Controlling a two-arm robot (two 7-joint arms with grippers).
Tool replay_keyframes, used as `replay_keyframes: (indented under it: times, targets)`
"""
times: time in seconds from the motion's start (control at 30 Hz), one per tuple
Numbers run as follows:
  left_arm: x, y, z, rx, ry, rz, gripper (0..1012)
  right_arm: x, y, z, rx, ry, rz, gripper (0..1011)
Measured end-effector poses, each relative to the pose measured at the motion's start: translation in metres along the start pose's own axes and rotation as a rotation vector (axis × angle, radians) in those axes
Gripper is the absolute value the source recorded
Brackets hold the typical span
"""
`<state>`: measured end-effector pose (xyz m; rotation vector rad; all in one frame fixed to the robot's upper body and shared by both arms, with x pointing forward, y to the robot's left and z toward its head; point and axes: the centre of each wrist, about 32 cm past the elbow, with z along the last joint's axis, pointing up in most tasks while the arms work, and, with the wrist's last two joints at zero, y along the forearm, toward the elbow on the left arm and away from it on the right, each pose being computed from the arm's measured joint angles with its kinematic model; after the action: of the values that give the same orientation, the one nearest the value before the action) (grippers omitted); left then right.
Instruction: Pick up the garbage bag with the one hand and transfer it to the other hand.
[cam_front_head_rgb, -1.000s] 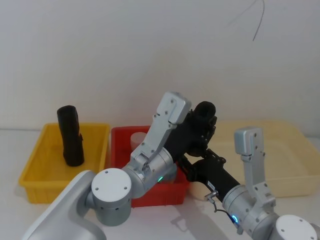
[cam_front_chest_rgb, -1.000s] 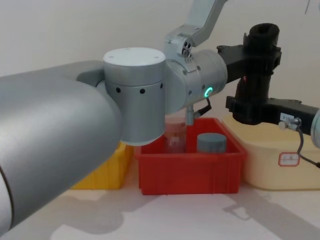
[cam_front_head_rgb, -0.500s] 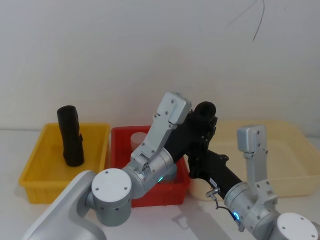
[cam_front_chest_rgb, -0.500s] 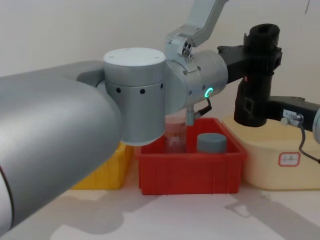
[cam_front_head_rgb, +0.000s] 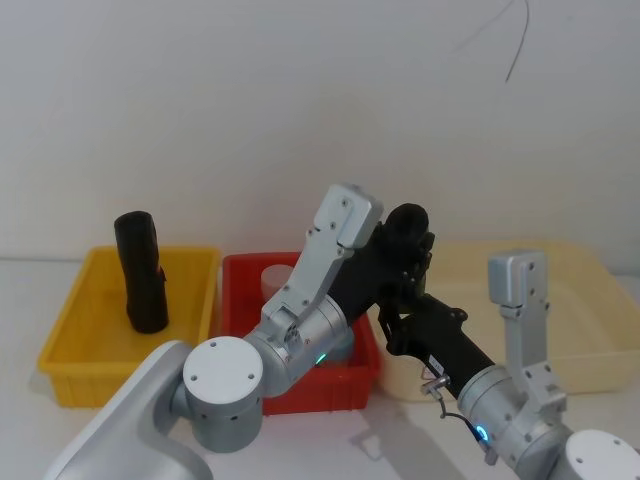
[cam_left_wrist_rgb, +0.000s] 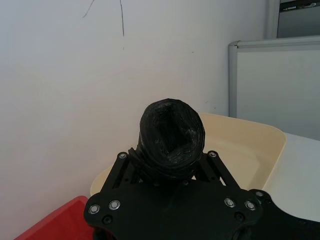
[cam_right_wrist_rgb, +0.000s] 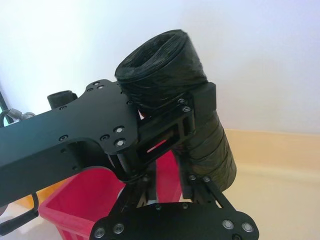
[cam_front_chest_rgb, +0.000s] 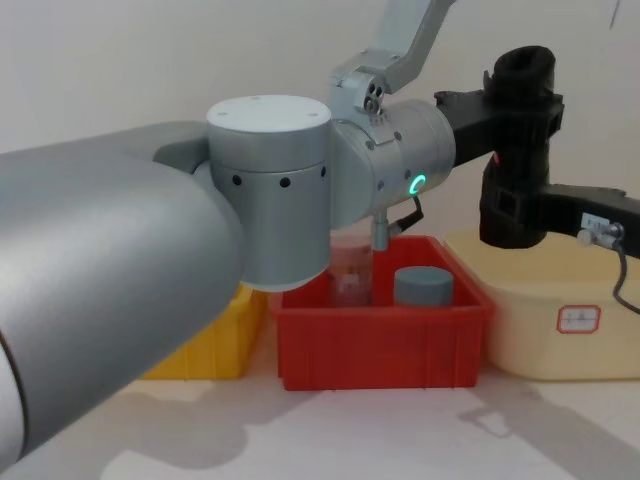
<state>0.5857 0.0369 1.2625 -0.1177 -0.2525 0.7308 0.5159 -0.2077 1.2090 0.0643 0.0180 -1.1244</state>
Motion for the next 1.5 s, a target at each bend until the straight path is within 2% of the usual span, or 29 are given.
replay_keyframes:
  times: [0.13,0.17,0.23,0.27,0.33,0.37,0.5,0.53,0.6,0.63,0.7,0.73,0.87,1.5]
  targets:
    - [0.0001,0.0,0.0,0.0,0.0,0.0,370,0.001,-0.003,0.001,0.0,0.0,-0.001,362]
    - [0.0001,0.0,0.0,0.0,0.0,0.0,370,0.001,-0.004,0.002,-0.001,-0.001,-0.001,421]
    - [0.0001,0.0,0.0,0.0,0.0,0.0,370,0.001,-0.005,0.002,-0.001,-0.001,-0.001,453]
    - [0.0,0.0,0.0,0.0,0.0,0.0,370,0.002,-0.006,0.002,-0.002,-0.001,-0.001,520]
    - [0.0,0.0,0.0,0.0,0.0,0.0,370,0.002,-0.006,0.003,-0.003,-0.001,-0.001,567]
    - [0.0,0.0,0.0,0.0,0.0,0.0,370,0.002,-0.007,0.003,-0.003,-0.001,-0.001,630]
    - [0.0,0.0,0.0,0.0,0.0,0.0,370,0.002,-0.008,0.004,-0.006,-0.002,0.0,709]
    - [0.0,0.0,0.0,0.0,0.0,0.0,370,0.001,-0.008,0.004,-0.007,-0.002,0.001,763]
    - [0.0,0.0,0.0,0.0,0.0,0.0,370,0.001,-0.008,0.004,-0.007,-0.002,0.002,795]
    - [0.0,0.0,0.0,0.0,0.0,0.0,370,0.001,-0.008,0.004,-0.008,-0.002,0.002,857]
    - [0.0,0.0,0.0,0.0,0.0,0.0,370,0.001,-0.009,0.004,-0.009,-0.002,0.003,890]
    - [0.0,0.0,0.0,0.0,0.0,0.0,370,0.001,-0.009,0.004,-0.01,-0.002,0.004,938]
    - [0.0,0.0,0.0,0.0,0.0,0.0,370,0.0,-0.009,0.004,-0.011,-0.003,0.008,1002]
    - [0.0001,0.0,0.0,0.0,0.0,0.001,370,0.0,0.002,0.003,-0.015,-0.014,0.029,1001]
